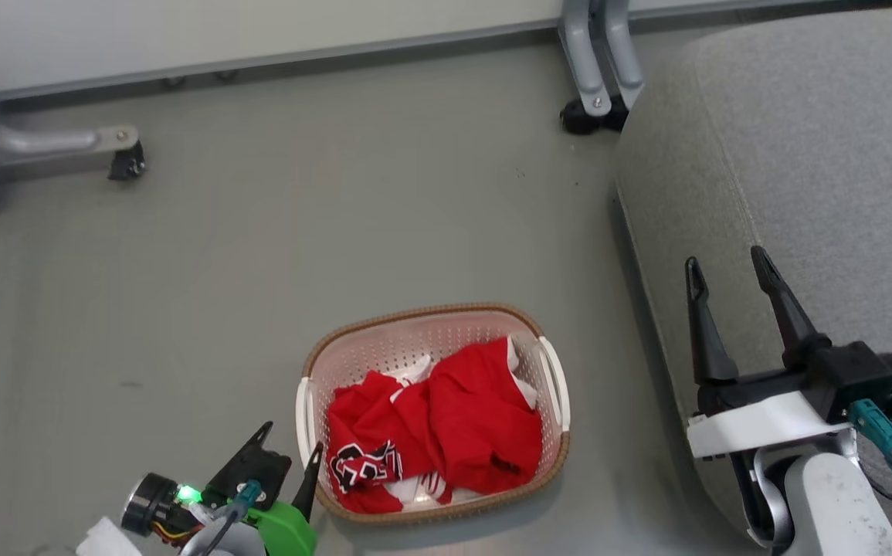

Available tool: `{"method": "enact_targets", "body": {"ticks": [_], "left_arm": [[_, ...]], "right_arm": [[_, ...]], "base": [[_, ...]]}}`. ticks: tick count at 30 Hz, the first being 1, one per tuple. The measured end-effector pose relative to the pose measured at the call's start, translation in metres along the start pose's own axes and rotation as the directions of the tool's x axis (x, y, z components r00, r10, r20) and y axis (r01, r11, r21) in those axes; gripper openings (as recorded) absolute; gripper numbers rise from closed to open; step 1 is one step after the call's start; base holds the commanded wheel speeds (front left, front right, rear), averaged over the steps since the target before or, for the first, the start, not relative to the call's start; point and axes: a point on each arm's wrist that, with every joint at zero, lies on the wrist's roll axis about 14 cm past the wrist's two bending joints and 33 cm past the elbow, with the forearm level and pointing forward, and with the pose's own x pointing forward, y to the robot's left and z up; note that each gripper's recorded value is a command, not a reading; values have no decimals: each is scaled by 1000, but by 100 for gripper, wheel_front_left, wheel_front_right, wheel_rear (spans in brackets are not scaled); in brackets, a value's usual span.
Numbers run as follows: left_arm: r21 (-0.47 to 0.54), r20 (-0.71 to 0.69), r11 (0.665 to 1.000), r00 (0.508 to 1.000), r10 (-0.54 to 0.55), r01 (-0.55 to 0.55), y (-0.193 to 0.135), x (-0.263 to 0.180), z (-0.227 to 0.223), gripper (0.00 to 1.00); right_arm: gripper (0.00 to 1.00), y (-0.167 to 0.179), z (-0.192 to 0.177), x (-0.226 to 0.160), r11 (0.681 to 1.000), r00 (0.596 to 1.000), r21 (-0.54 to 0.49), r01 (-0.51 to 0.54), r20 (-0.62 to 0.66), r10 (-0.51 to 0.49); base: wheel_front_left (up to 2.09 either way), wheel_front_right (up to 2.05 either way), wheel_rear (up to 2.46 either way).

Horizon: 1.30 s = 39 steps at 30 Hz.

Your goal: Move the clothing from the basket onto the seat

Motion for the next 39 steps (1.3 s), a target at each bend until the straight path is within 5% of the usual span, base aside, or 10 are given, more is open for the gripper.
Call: {"method": "enact_targets", "body": {"ticks": [11,22,32,39], "left_arm": [[177,-238,955,952,-193,238,-9,79,-51,100],[305,-454,788,808,-374,536,-38,118,-122,100],[276,-579,703,697,-423,656,-60,144,-169,100],[286,-693,660,625,-358,695,-52,160,-198,100]], "right_arm": [[100,-3,-74,29,1000,988,17,-8,-155,11],[100,-20,-143,35,1000,956,11,24,-292,-20],[100,-26,-190,28,998,921,31,49,-389,-33],[100,-40,-204,21,996,903,28,90,-423,-70]], "base": [[0,0,0],[0,0,0],[0,0,0],[0,0,0]]}}
